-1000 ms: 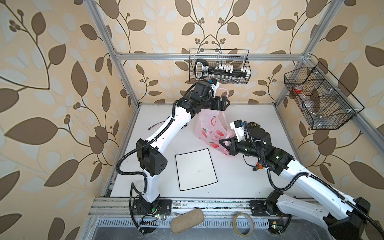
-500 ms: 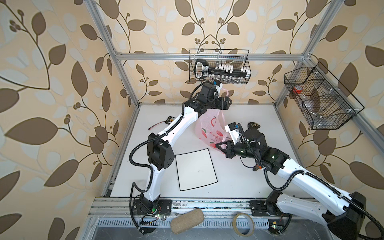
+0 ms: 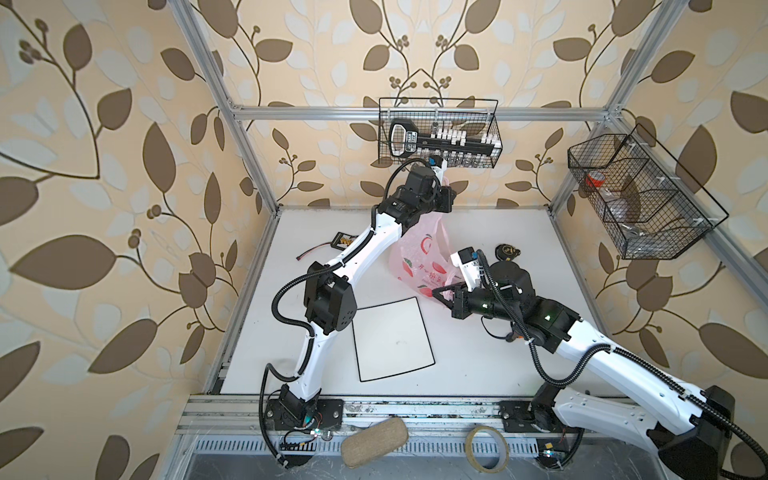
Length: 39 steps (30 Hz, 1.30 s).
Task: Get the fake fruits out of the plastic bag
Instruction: 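Lift the pink bag by its handles with both grippers, pulling it open, then hold the bag handle with the left gripper while the right gripper releases and withdraws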
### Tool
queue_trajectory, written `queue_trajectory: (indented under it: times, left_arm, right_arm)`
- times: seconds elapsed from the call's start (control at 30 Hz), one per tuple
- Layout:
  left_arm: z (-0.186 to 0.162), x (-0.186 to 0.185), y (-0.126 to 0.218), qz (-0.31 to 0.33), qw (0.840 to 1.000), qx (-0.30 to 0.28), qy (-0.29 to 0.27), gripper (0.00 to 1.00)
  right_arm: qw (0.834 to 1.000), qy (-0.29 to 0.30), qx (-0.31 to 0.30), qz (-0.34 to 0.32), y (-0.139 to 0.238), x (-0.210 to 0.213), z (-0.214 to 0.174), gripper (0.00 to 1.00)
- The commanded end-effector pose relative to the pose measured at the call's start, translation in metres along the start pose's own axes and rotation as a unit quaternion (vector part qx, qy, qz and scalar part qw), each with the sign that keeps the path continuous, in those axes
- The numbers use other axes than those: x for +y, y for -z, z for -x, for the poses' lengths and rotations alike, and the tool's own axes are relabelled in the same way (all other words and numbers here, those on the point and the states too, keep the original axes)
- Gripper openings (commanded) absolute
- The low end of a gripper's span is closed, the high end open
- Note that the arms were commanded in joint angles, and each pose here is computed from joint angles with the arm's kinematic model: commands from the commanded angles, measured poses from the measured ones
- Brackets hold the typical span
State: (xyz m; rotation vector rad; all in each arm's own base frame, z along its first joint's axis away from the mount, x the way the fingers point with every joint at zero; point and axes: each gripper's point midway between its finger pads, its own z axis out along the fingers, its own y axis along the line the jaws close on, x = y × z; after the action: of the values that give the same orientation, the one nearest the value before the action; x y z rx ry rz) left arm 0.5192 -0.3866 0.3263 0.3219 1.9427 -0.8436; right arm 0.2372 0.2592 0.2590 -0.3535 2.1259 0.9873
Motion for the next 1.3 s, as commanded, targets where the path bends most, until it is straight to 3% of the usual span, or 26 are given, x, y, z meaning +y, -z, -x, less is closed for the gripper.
queue_trajectory:
  times: [0.0, 0.13, 0.33, 0.67, 0.73, 0.8, 0.9, 0.97, 1.07, 1.2, 1.27]
  left_arm:
    - [0.054, -0.035, 0.048, -0.036, 0.997, -0.072, -0.019, 0.02]
    - [0.055, -0.049, 0.084, -0.094, 0.992, -0.079, 0.012, 0.0]
    - [0.018, -0.056, 0.133, -0.142, 0.988, -0.043, 0.034, 0.0]
    - [-0.049, -0.039, 0.188, -0.114, 0.993, 0.002, 0.02, 0.0]
    - [-0.061, -0.032, 0.19, -0.101, 0.994, 0.011, 0.026, 0.0]
    - [-0.072, -0.025, 0.193, -0.086, 0.995, 0.02, 0.035, 0.0]
    - [-0.082, -0.018, 0.194, -0.073, 0.996, 0.026, 0.042, 0.0]
    - [-0.085, -0.016, 0.195, -0.069, 0.996, 0.025, 0.043, 0.0]
    - [-0.088, -0.014, 0.196, -0.066, 0.996, 0.028, 0.043, 0.0]
    - [-0.087, -0.017, 0.198, -0.071, 0.996, 0.027, 0.042, 0.0]
    - [-0.087, -0.018, 0.199, -0.075, 0.996, 0.026, 0.04, 0.0]
  right_arm:
    - [0.996, -0.026, -0.031, -0.075, 0.01, -0.03, -0.001, 0.0]
    - [0.982, -0.069, -0.074, -0.157, 0.026, -0.066, 0.005, 0.0]
    - [0.963, -0.156, -0.121, -0.185, 0.041, -0.1, 0.034, 0.0]
    - [0.936, -0.283, -0.174, -0.117, 0.04, -0.109, 0.109, 0.0]
    - [0.926, -0.306, -0.188, -0.117, 0.044, -0.113, 0.119, 0.13]
    - [0.911, -0.33, -0.207, -0.138, 0.052, -0.127, 0.121, 0.47]
    - [0.884, -0.353, -0.232, -0.201, 0.072, -0.16, 0.107, 0.78]
    - [0.869, -0.366, -0.246, -0.224, 0.09, -0.18, 0.099, 0.81]
    - [0.861, -0.354, -0.267, -0.25, 0.124, -0.196, 0.097, 0.83]
    - [0.862, -0.267, -0.284, -0.325, 0.175, -0.197, 0.103, 0.84]
    - [0.872, -0.2, -0.28, -0.349, 0.19, -0.187, 0.114, 0.84]
